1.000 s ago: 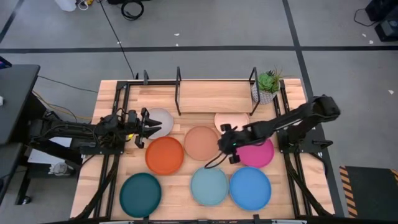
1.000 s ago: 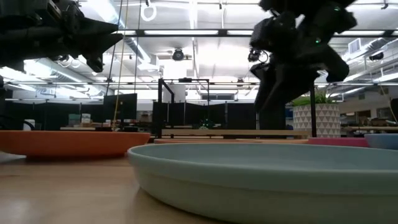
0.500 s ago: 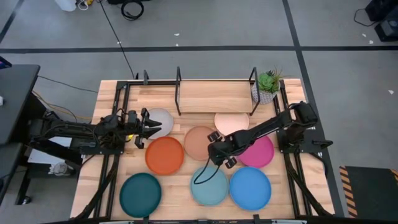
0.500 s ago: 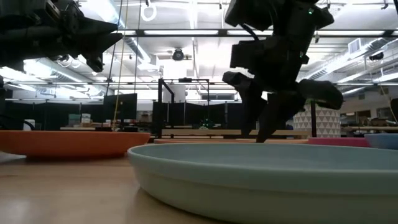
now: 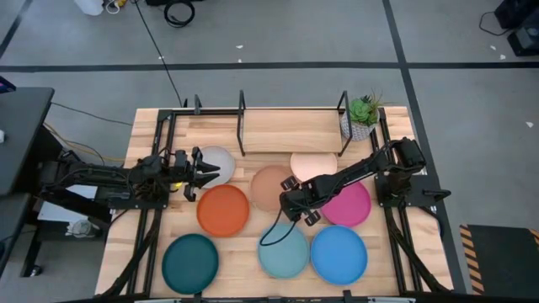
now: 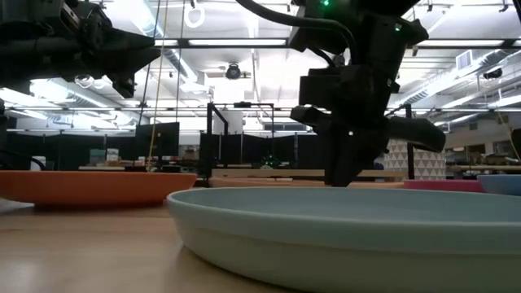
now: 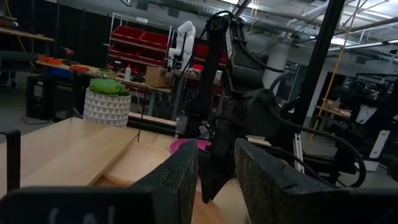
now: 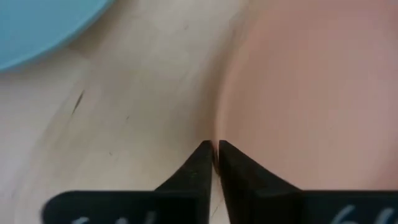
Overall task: Place and stack plates onto a shelf
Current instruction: Put the brown plate on the shelf
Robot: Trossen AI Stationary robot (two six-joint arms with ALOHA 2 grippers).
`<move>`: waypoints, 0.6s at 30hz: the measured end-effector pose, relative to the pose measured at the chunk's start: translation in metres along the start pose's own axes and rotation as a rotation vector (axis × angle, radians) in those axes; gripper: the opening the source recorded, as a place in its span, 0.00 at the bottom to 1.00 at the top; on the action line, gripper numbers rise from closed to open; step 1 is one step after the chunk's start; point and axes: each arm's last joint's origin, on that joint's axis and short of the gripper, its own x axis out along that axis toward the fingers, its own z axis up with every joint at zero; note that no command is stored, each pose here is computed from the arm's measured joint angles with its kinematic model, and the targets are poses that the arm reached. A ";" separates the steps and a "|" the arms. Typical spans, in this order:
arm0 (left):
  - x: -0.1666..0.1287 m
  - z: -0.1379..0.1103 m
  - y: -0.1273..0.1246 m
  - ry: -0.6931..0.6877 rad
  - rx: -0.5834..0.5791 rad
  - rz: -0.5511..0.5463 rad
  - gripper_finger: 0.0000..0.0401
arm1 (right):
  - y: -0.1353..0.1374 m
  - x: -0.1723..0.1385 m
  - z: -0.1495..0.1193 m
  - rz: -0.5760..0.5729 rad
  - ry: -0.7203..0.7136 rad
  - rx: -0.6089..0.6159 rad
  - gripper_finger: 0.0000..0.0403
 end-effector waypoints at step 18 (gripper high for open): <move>0.000 0.000 0.000 0.001 0.000 0.000 0.29 | 0.002 -0.041 0.025 -0.012 -0.055 -0.081 0.04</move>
